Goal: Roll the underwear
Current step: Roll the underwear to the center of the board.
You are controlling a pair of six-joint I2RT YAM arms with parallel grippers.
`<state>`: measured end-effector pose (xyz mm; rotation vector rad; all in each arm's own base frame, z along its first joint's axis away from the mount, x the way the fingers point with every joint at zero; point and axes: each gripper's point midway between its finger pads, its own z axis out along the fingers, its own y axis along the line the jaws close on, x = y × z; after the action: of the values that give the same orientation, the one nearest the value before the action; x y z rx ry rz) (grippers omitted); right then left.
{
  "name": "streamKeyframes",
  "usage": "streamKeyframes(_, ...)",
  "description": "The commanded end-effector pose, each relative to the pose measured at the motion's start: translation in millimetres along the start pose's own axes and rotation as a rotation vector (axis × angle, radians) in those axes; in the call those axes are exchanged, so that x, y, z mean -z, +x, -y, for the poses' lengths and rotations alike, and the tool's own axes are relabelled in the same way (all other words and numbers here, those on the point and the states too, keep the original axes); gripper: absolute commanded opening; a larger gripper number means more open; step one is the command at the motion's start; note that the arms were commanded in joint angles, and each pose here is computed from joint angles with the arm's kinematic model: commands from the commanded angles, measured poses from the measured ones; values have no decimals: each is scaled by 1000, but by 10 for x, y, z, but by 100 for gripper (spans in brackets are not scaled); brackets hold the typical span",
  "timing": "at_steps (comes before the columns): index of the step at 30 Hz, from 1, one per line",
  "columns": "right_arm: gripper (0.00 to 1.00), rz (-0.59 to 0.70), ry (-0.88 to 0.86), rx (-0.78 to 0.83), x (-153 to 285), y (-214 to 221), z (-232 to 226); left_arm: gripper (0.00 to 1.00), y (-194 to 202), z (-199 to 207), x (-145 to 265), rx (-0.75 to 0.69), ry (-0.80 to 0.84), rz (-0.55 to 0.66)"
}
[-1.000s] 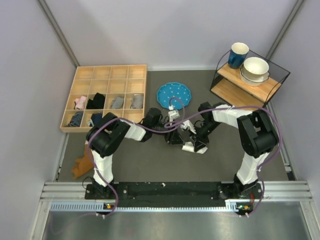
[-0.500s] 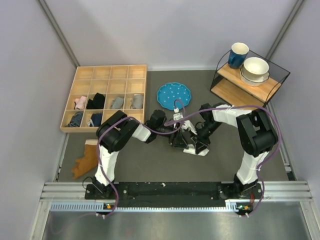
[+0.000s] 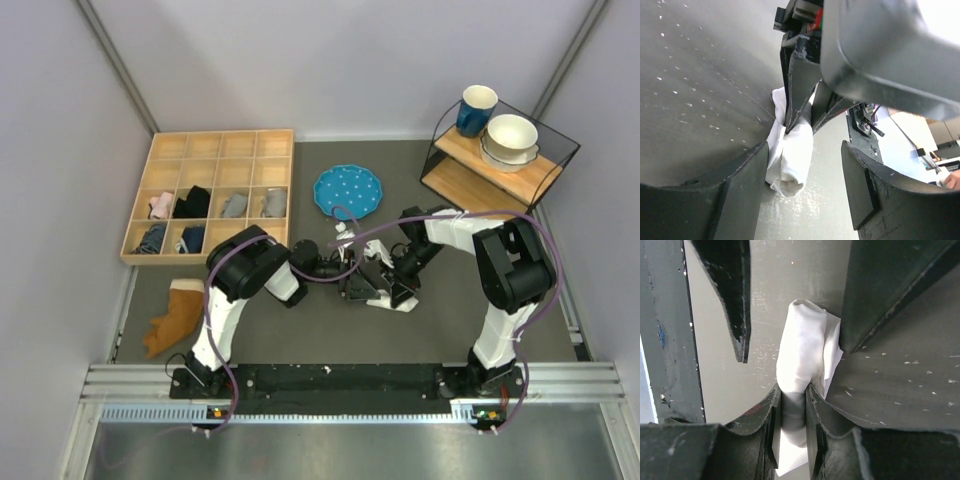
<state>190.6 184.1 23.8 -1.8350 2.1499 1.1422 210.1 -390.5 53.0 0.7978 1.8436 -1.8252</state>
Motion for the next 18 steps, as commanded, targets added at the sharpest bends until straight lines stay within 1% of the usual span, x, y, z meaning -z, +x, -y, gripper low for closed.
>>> streamKeyframes(1, 20, -1, 40, 13, -9, -2, 70, 66, 286, -56, 34, -18, -53, 0)
streamKeyframes(3, 20, 3, 46, 16, -2, -17, 75, 66, 342, -53, 18, -80, -79, -32)
streamKeyframes(4, 20, 5, 45, 11, -3, -19, 72, 66, 440, -126, 30, -50, -126, -69)
streamKeyframes(5, 20, 7, 46, 12, -1, -26, 72, 66, 471, -152, 30, -95, -141, -88)
streamKeyframes(7, 20, 12, 51, 12, 10, -38, 76, 66, 553, -167, 18, -98, -183, -134)
streamKeyframes(8, 20, 12, 48, 12, 4, -39, 73, 66, 536, -159, 5, -133, -187, -144)
streamKeyframes(12, 20, 18, 54, 8, 16, -60, 74, 65, 681, -178, -29, -157, -227, -216)
streamKeyframes(14, 20, 17, 56, 6, 20, -56, 77, 61, 707, -173, -38, -162, -230, -224)
streamKeyframes(15, 19, 18, 59, 3, 26, -56, 82, 55, 710, -176, -44, -163, -234, -227)
streamKeyframes(16, 19, 16, 59, 3, 21, -56, 88, 51, 695, -183, -59, -168, -237, -230)
streamKeyframes(18, 19, 16, 62, -2, 27, -55, 89, 41, 732, -189, -70, -150, -240, -253)
